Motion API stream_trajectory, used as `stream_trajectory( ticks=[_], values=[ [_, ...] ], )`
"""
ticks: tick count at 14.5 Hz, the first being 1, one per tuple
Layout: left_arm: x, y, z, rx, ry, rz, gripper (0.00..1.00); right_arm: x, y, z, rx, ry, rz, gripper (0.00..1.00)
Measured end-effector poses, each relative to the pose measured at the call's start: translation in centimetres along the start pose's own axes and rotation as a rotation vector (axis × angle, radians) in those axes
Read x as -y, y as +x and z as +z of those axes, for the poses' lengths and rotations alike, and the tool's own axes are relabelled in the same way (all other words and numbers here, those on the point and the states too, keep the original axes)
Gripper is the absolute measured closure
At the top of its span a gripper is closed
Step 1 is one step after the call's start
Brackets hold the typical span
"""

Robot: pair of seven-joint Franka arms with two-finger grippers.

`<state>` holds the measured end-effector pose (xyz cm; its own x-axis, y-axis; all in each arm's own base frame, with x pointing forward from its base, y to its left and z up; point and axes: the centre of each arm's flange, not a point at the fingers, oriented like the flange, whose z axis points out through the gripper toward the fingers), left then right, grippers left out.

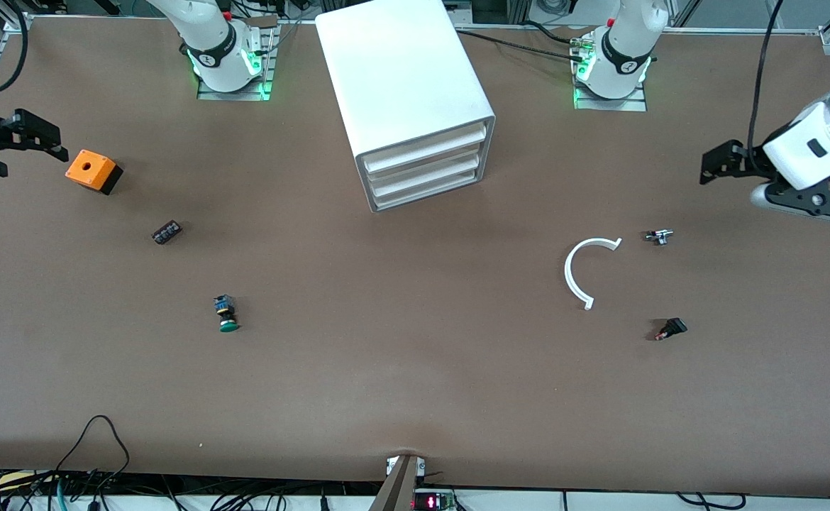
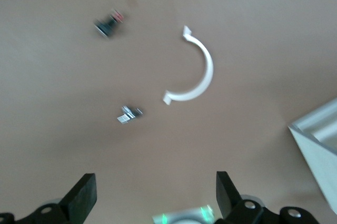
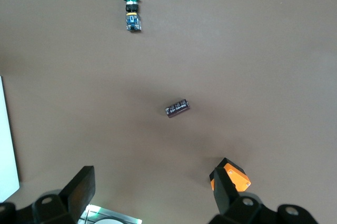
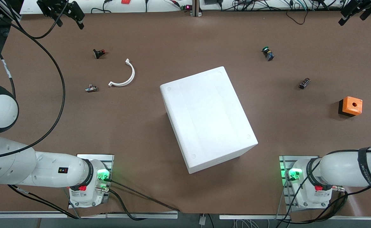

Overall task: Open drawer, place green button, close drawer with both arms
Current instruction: 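Reach the left gripper to the drawer handle while the right gripper reaches the button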

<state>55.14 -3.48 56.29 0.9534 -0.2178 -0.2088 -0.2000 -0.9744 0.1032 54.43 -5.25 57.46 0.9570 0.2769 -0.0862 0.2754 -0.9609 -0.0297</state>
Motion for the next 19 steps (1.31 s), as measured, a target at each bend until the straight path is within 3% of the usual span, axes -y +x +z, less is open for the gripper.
stream_trajectory(
  ticks=[2, 5, 7, 11, 14, 17, 19],
  values=[
    [-2.5, -0.2, 1.5, 0.098, -0.05, 0.043, 0.0, -0.3, 1.1, 1.7, 0.031, 0.005, 0.002, 0.0],
    [-6.7, 0.1, 3.5, 0.193, -0.097, 0.117, 0.0, -0.7, 2.7, 4.2, 0.072, 0.011, 0.004, 0.0],
    [-9.1, 1.1, 6.3, 0.279, -0.21, 0.155, 0.0, -1.0, 4.7, 6.5, 0.082, 0.004, 0.0, 0.0],
    [-11.7, 5.8, 16.0, 0.42, -0.49, 0.327, 0.0, -1.4, 10.3, 11.2, 0.038, -0.023, -0.018, 0.0],
    [-11.8, 9.2, 22.4, 0.394, -0.683, 0.385, 0.0, -0.8, 12.9, 14.3, 0.018, -0.022, -0.032, 0.0],
    [-13.3, 10.5, 26.3, 0.336, -0.866, 0.347, 0.0, 0.4, 14.2, 16.6, 0.01, 0.061, -0.018, 0.0],
    [-14.6, 10.3, 29.2, 0.286, -0.945, 0.349, 0.0, 1.2, 15.0, 17.7, -0.015, 0.118, -0.001, 0.0]
  ],
)
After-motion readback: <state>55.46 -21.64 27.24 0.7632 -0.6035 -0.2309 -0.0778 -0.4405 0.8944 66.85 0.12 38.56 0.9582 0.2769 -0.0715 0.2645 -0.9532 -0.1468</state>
